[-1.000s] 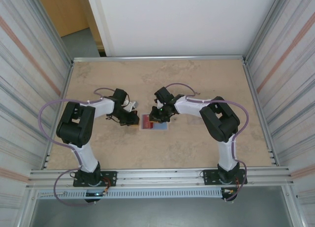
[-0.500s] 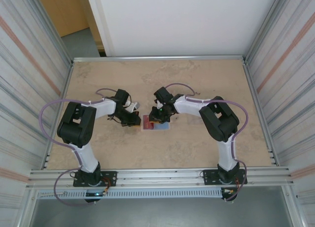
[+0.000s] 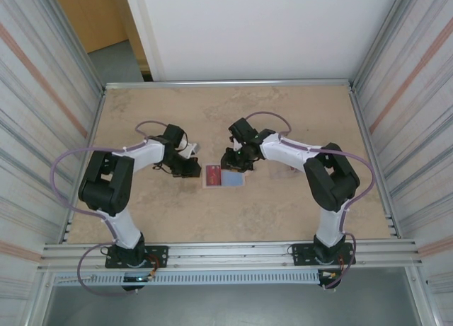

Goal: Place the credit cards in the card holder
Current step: Insert the credit card into the card slot, then flip over the card slot in the card holder.

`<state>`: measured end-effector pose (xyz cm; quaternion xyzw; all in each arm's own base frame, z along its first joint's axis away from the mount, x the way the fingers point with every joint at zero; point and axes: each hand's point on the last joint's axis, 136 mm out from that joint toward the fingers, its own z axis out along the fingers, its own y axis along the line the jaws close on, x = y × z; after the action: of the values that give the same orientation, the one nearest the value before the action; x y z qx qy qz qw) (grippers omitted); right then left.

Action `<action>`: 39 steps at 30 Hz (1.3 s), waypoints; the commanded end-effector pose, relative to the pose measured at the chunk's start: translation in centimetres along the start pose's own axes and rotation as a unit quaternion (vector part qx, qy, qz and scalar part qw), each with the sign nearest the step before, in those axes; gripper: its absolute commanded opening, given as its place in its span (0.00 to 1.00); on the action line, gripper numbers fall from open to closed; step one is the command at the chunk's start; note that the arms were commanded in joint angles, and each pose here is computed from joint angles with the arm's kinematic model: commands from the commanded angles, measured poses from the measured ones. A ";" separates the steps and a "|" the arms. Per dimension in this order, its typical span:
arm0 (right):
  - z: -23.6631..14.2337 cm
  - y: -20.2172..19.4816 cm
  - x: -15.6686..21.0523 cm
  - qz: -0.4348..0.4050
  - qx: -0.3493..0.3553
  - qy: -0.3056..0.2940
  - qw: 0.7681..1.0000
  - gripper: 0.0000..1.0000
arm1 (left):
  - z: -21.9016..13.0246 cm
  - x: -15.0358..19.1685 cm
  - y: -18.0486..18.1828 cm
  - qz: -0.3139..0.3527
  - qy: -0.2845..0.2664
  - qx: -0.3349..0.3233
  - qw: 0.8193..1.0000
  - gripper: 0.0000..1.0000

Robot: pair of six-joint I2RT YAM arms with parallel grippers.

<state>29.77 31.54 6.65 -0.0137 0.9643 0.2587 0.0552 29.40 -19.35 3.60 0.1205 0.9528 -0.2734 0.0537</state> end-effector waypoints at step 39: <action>4.2 0.2 2.2 0.000 -0.017 0.043 0.999 0.30 | 0.6 -1.0 -3.5 0.037 0.024 0.045 0.998 0.10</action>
<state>27.90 32.85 3.02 -0.0304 0.9635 0.2650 0.0229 29.33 -21.96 3.26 0.1661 0.9429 -0.2865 0.0348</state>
